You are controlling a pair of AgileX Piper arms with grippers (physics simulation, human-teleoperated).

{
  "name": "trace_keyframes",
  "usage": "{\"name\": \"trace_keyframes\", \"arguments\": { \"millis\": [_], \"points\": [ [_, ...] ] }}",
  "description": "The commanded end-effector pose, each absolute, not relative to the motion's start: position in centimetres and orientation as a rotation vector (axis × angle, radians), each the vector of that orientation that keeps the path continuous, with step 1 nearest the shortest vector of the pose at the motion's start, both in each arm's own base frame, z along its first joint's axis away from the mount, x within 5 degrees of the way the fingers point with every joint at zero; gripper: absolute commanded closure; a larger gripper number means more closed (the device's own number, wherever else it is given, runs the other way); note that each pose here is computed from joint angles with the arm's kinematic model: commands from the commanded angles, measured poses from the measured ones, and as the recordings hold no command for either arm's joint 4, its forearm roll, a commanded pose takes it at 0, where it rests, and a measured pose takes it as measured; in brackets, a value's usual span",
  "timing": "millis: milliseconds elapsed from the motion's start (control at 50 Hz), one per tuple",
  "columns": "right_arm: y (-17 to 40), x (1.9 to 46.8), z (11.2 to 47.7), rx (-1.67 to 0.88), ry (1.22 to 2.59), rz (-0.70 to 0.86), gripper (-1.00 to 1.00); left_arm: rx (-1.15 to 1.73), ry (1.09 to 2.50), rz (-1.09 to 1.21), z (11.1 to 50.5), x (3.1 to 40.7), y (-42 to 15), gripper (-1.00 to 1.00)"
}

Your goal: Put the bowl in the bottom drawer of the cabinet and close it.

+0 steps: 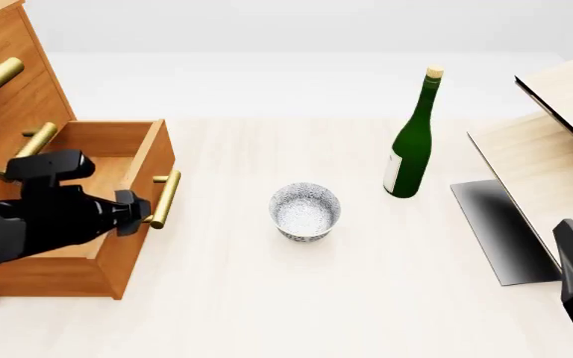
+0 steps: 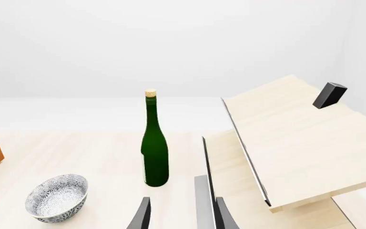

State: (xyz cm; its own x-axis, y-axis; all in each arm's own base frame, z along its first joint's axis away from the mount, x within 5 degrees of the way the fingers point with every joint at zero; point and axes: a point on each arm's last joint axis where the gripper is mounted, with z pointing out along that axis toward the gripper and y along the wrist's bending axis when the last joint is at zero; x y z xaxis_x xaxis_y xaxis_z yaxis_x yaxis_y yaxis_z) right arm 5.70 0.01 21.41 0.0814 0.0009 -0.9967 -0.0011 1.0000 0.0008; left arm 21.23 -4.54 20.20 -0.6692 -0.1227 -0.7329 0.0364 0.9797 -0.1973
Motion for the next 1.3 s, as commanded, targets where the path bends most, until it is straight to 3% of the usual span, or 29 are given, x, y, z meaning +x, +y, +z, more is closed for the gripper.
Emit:
{"name": "trace_keyframes", "arguments": {
  "millis": [20, 1300],
  "points": [
    [0.0, 5.7, 21.4, 0.0, 1.489, 0.002, -1.0, -0.076, 2.303, -0.25, 19.6, 21.4, -4.5, -1.0],
    [0.0, 5.7, 21.4, 0.0, 1.489, 0.002, -1.0, 0.021, 2.344, -0.313, 18.3, 22.4, -7.4, -1.0]
  ]
}}
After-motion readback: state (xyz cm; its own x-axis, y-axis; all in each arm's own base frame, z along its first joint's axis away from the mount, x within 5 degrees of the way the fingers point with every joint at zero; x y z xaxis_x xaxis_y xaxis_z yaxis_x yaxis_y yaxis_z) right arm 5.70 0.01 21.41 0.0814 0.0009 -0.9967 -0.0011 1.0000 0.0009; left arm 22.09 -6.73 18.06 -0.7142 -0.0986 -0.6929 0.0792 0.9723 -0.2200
